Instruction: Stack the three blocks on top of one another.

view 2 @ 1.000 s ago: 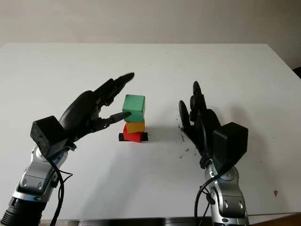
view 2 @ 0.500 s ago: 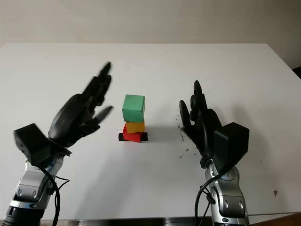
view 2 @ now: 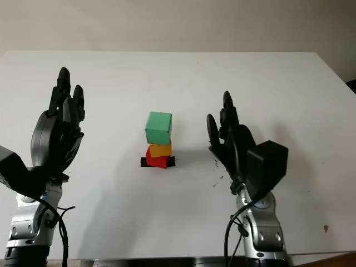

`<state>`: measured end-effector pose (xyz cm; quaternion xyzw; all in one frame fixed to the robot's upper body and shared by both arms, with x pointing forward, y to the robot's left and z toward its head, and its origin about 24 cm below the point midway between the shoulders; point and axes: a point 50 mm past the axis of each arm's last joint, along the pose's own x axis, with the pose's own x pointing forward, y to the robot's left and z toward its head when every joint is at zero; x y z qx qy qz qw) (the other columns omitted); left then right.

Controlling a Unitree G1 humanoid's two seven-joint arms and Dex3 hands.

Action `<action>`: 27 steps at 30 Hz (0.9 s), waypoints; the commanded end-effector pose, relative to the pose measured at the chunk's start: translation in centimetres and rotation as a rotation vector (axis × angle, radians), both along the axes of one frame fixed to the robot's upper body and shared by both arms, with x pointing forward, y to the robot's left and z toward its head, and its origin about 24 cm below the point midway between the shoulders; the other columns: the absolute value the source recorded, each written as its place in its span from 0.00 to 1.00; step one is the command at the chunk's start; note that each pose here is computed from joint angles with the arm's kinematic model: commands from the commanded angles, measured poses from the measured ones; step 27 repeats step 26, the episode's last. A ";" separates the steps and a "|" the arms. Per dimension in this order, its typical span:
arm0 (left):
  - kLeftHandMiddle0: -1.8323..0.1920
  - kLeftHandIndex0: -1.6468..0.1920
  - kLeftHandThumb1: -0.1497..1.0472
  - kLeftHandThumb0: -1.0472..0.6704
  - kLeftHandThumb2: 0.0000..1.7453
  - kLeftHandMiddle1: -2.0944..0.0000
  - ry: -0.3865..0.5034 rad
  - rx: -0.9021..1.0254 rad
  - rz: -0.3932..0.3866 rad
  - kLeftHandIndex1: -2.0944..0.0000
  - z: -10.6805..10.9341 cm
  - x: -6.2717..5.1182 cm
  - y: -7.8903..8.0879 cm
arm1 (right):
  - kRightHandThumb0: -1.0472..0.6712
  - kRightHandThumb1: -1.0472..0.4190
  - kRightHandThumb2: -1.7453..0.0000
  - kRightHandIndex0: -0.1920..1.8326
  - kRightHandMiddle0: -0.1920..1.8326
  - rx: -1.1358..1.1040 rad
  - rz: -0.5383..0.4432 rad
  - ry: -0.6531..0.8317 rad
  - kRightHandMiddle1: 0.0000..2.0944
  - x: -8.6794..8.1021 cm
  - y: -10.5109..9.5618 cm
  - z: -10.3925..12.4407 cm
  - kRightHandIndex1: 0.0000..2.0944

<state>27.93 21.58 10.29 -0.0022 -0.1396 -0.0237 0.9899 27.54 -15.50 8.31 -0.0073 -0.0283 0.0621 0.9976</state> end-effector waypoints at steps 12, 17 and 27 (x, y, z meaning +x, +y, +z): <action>1.00 1.00 1.00 0.18 0.32 0.98 0.069 0.012 0.032 0.98 -2.6 -1.9 0.9 | 0.21 0.00 0.64 0.00 0.01 0.023 -0.018 -0.015 0.02 0.3 0.6 0.3 0.01; 1.00 1.00 1.00 0.18 0.33 0.99 0.073 -0.006 0.015 0.99 -2.9 -2.2 0.2 | 0.20 0.00 0.65 0.00 0.00 0.028 -0.020 -0.021 0.02 0.3 0.5 0.3 0.00; 0.99 0.99 1.00 0.18 0.32 0.97 0.071 -0.025 0.017 0.98 -3.2 -2.3 -0.5 | 0.21 0.00 0.65 0.00 0.01 0.024 -0.025 -0.008 0.02 0.1 0.4 0.2 0.00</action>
